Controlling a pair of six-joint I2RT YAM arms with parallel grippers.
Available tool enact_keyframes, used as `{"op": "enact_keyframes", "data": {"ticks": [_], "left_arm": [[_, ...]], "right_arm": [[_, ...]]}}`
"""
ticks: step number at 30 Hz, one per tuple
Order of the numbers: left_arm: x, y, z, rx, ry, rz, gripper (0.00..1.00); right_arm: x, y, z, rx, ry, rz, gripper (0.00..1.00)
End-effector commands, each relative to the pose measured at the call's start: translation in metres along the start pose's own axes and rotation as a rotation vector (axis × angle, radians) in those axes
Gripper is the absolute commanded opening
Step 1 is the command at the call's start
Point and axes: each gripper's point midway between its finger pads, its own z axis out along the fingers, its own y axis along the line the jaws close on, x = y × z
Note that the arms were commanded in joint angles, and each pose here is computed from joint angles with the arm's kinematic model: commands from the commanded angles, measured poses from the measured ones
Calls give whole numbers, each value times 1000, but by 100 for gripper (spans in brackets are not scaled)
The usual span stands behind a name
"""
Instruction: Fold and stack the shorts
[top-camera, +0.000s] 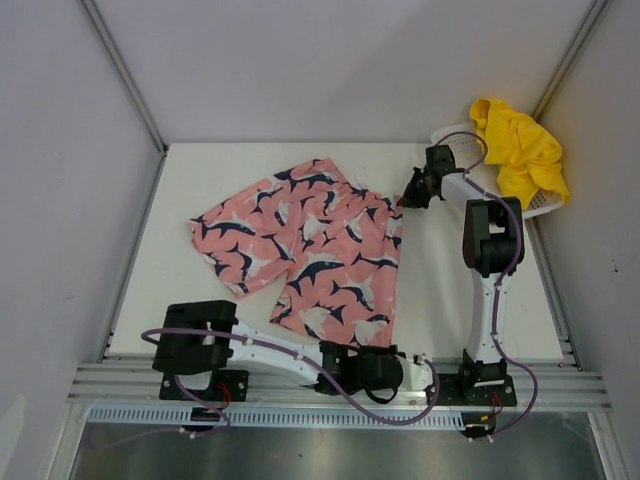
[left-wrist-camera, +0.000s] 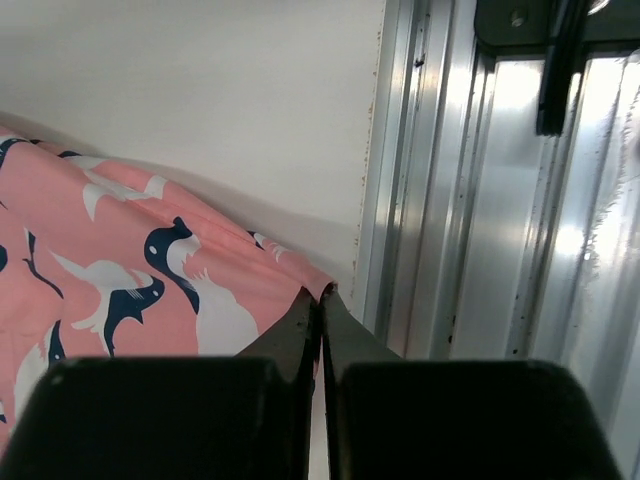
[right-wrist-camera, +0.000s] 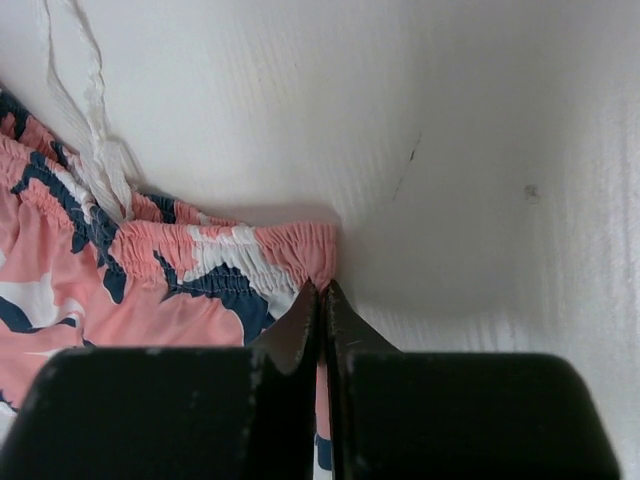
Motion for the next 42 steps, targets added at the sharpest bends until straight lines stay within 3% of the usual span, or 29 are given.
{"op": "enact_keyframes", "data": {"ticks": [1, 6, 11, 16, 21, 30, 38, 42], "left_arm": [[-23, -30, -9, 29, -80, -45, 0], [-29, -59, -12, 84, -113, -82, 0], [-29, -60, -21, 72, -146, -156, 0], [-70, -59, -49, 154, -298, -297, 0], [-99, -59, -84, 194, -381, -322, 0], [-112, -4, -170, 179, -561, -512, 0], [-93, 28, -193, 105, -535, -637, 0], [-80, 47, -203, 104, -568, -743, 0]], "right_arm": [[-13, 10, -1, -47, -39, 23, 0], [-7, 12, -1, -76, -14, 69, 0], [-7, 2, -14, -37, -15, 95, 0], [-7, -19, -39, 67, -35, 115, 0], [-2, -32, -77, 122, -72, 139, 0], [-1, -46, -138, 227, -141, 218, 0], [-23, -31, -206, 274, -245, 235, 0], [-21, -8, -201, 209, -229, 207, 0]]}}
